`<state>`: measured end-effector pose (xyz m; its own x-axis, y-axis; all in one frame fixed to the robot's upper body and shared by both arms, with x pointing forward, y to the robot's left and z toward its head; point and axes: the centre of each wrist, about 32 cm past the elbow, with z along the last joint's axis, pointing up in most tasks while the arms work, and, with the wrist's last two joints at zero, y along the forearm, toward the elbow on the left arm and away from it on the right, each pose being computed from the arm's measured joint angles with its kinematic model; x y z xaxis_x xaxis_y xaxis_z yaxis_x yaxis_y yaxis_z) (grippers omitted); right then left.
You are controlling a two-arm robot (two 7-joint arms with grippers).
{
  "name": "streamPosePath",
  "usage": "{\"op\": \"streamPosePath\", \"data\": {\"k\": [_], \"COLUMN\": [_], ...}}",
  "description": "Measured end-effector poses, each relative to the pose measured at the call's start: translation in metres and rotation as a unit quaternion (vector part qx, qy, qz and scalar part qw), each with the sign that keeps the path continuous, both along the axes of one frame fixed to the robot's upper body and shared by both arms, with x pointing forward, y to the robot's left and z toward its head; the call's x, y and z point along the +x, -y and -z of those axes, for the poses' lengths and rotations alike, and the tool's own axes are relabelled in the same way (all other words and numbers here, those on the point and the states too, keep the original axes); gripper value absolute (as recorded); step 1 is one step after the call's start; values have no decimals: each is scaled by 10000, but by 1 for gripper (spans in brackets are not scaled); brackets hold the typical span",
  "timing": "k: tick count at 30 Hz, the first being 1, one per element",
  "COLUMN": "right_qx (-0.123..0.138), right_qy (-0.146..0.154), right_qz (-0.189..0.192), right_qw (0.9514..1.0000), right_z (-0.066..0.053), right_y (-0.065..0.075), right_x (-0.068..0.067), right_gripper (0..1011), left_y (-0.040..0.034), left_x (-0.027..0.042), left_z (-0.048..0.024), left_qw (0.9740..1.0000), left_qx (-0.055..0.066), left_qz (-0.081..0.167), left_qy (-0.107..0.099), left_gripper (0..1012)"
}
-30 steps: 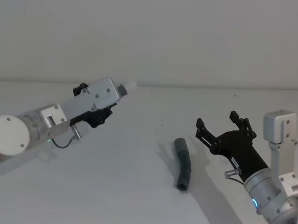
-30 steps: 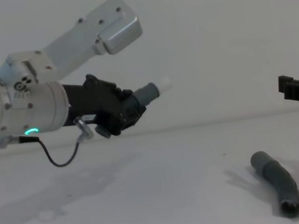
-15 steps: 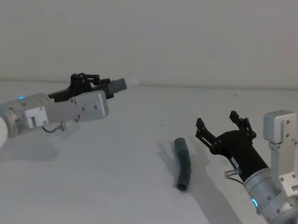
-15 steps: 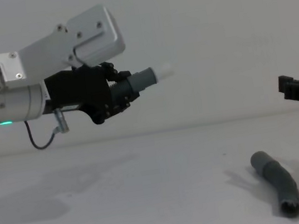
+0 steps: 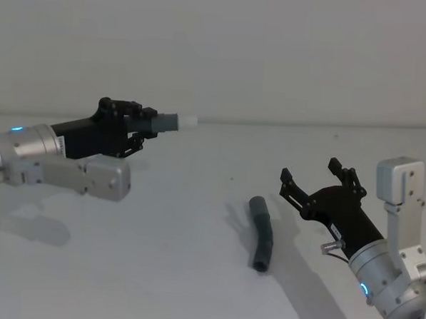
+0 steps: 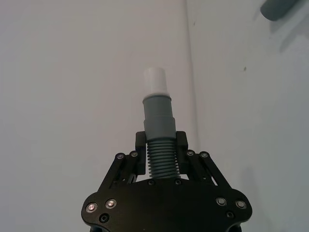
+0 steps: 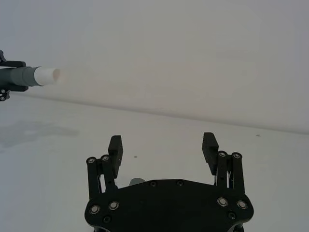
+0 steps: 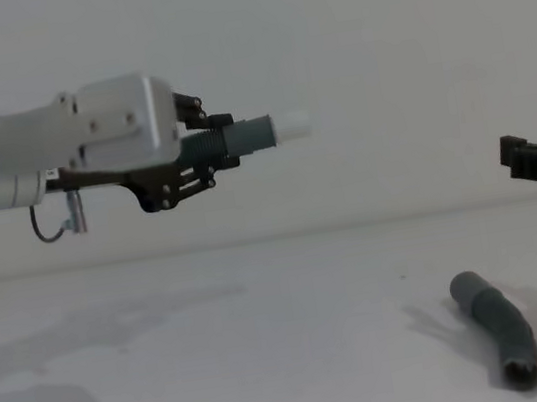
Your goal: Use both hands to pick up one end of the pipe from the table, align the ends, and insert them.
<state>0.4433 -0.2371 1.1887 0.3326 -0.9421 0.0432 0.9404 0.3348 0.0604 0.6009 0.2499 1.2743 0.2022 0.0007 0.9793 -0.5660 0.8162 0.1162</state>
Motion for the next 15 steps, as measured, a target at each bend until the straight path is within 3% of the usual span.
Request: {"op": "streamPosePath", "data": {"k": [1, 2, 3, 6, 7, 9, 11, 12, 13, 14, 15], "right_qx": [0, 0, 0, 0, 0, 0, 0, 0, 0, 0, 0], "right_qy": [0, 0, 0, 0, 0, -1, 0, 0, 0, 0, 0], "right_qz": [0, 0, 1, 0, 0, 0, 0, 0, 0, 1, 0], "right_qw": [10000, 10000, 10000, 10000, 10000, 10000, 10000, 10000, 10000, 10000, 10000], "right_z": [0, 0, 0, 0, 0, 0, 0, 0, 0, 0, 0], "right_y": [0, 0, 0, 0, 0, 0, 0, 0, 0, 0, 0], "right_x": [0, 0, 0, 0, 0, 0, 0, 0, 0, 0, 0], "right_gripper": [1001, 1000, 1001, 1001, 1001, 1001, 1001, 1001, 1001, 1000, 1001], "left_y": [-28, -28, -54, -100, -133, -155, -218, -218, -244, -257, -283], "left_x": [23, 23, 43, 80, 106, 123, 172, 172, 194, 206, 228], "left_z": [-3, -3, -5, -6, -7, -6, -4, -4, -3, -3, -1], "left_qw": [9998, 9998, 9992, 9979, 9963, 9946, 9900, 9900, 9868, 9859, 9822], "left_qx": [77, 77, 176, 275, 357, 422, 564, 564, 628, 651, 710], "left_qz": [88, 88, 211, 339, 447, 545, 740, 740, 856, 880, 996], "left_qy": [131, 131, 280, 483, 644, 775, 1064, 1064, 1225, 1267, 1424], "left_gripper": [325, 325, 325, 325, 325, 325, 325, 325, 325, 325, 325]}}
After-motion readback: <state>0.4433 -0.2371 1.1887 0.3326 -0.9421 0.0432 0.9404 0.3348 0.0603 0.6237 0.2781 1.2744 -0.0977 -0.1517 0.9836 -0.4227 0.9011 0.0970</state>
